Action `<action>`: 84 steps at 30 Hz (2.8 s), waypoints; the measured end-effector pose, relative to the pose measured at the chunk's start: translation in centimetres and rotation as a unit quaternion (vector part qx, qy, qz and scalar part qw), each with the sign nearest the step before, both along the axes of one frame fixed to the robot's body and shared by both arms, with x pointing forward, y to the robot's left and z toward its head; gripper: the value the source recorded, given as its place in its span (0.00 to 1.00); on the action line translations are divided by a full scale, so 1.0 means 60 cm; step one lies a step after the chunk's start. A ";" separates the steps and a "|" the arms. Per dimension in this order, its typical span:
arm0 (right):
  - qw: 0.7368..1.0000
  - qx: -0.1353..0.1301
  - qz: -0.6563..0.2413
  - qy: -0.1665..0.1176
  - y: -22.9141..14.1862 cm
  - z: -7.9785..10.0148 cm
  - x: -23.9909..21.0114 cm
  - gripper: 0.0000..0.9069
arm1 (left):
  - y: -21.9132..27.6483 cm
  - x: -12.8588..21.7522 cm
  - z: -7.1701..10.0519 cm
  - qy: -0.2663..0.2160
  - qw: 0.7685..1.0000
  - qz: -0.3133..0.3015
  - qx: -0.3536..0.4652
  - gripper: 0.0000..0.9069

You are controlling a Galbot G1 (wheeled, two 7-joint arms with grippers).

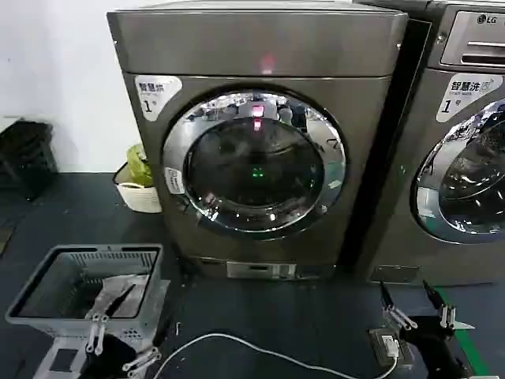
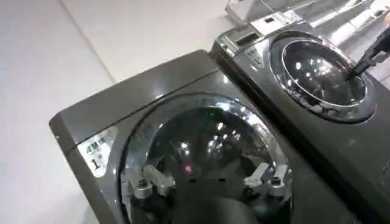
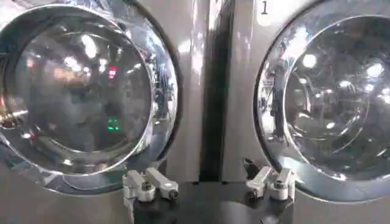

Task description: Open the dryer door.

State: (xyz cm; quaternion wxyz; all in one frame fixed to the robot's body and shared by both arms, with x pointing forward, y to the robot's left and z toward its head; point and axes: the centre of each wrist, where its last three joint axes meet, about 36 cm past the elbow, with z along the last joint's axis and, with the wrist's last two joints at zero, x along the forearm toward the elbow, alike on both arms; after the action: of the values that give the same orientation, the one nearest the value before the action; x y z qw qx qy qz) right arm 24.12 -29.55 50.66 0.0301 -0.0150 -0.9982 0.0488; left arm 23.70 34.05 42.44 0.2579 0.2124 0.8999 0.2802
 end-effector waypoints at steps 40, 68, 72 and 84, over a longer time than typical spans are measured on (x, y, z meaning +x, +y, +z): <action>0.955 -0.026 0.277 -0.101 0.048 0.004 0.321 1.00 | -0.005 -0.027 0.031 -0.001 1.000 0.013 0.013 1.00; 0.917 -0.046 0.380 -0.110 0.178 0.039 0.490 1.00 | -0.018 -0.040 0.029 0.000 1.000 0.026 0.009 1.00; 0.913 -0.048 0.390 -0.106 0.199 0.038 0.505 1.00 | -0.017 -0.043 0.032 -0.001 1.000 0.027 0.011 1.00; 0.905 -0.051 0.410 -0.101 0.248 0.038 0.542 1.00 | -0.017 -0.044 0.033 -0.002 1.000 0.029 0.010 1.00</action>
State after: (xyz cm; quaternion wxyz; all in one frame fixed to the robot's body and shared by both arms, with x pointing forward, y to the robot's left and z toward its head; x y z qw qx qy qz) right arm 56.65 -14.70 52.95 -0.0943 0.3895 -0.9100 0.1057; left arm 21.06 33.05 44.40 0.2495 0.1878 0.9022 0.2976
